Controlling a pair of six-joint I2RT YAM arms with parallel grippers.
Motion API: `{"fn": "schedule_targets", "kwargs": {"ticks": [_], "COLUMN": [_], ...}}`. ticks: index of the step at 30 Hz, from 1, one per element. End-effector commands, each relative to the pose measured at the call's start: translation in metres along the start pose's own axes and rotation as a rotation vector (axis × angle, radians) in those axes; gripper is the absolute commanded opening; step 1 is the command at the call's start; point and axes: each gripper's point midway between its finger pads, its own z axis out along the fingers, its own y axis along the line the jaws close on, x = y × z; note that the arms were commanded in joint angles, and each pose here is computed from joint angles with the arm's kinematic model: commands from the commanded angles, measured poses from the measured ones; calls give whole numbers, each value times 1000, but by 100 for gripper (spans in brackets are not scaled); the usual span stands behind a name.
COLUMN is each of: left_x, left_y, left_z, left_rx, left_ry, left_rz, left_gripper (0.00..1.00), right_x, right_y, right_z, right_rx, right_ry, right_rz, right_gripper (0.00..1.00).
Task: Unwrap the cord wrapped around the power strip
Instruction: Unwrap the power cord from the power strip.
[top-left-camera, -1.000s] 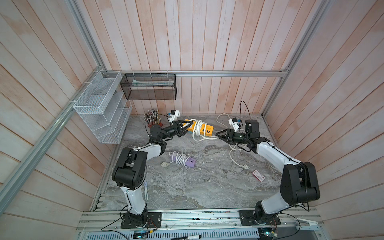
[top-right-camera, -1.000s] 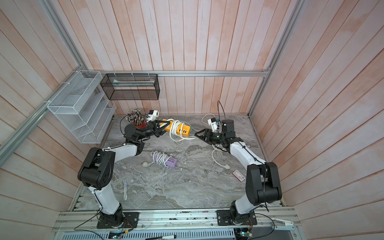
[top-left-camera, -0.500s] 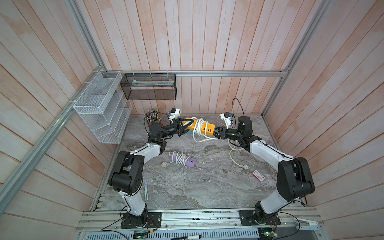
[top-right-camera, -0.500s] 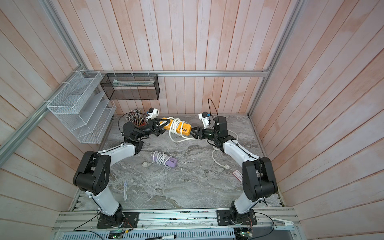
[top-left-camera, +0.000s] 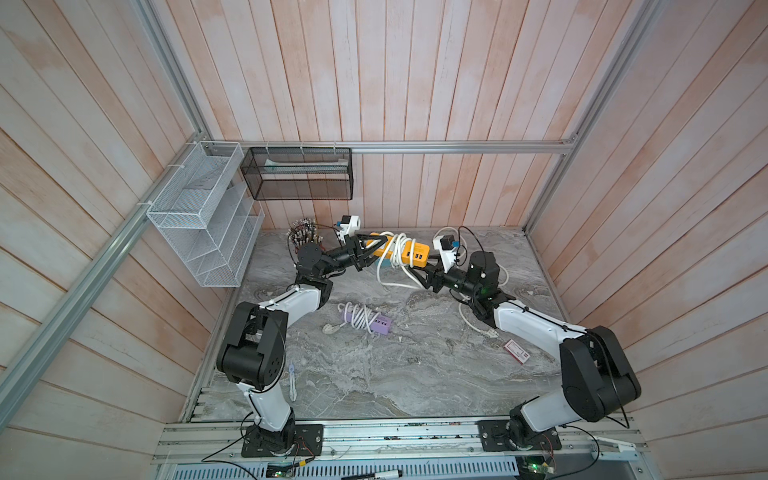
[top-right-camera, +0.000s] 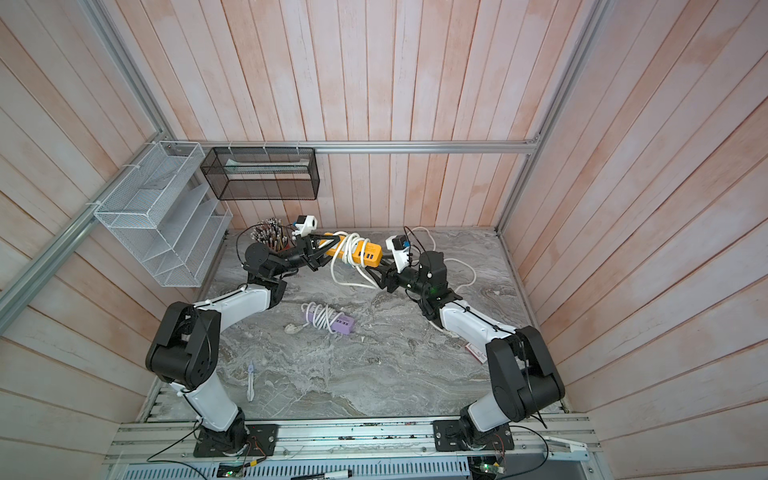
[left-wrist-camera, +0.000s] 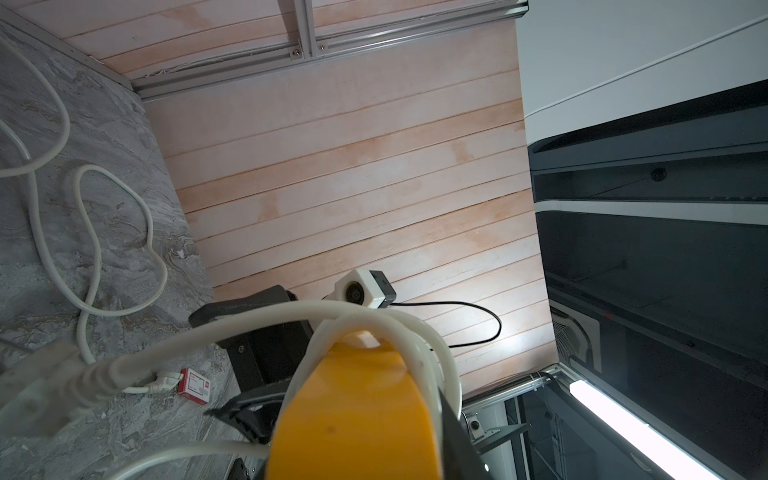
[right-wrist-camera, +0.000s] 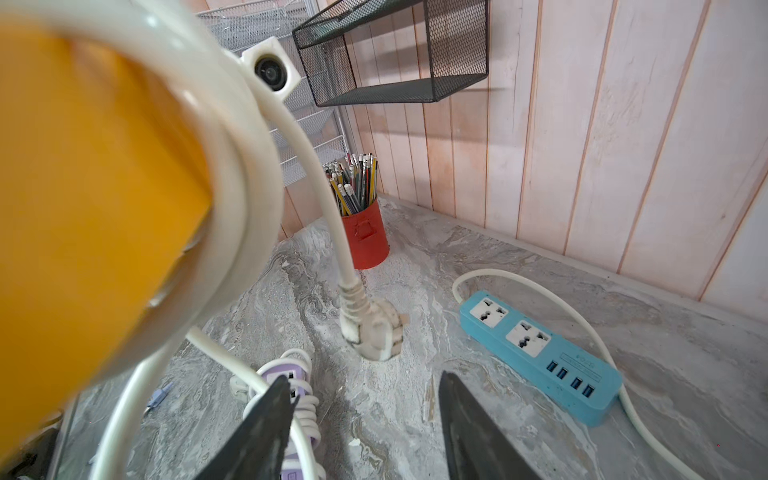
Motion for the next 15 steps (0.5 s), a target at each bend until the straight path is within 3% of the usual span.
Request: {"fn": "schedule_targets", "kwargs": {"ticks": [1, 7, 15], "left_x": [-1, -1, 0], "left_y": [-51, -54, -61], "left_z": [4, 4, 4], "left_rx": [97, 108, 118], "left_ry": [-19, -22, -26], "left_rz": [112, 107, 104], "left_gripper": [0, 0, 0], "right_x": [-21, -22, -18], "right_y": [12, 23, 32], "right_z": [4, 11, 36], "right_rx": [-10, -62, -150], "right_ry": [-112, -192, -211], "right_rz": [-108, -132, -120], "right_gripper": [58, 56, 56]}}
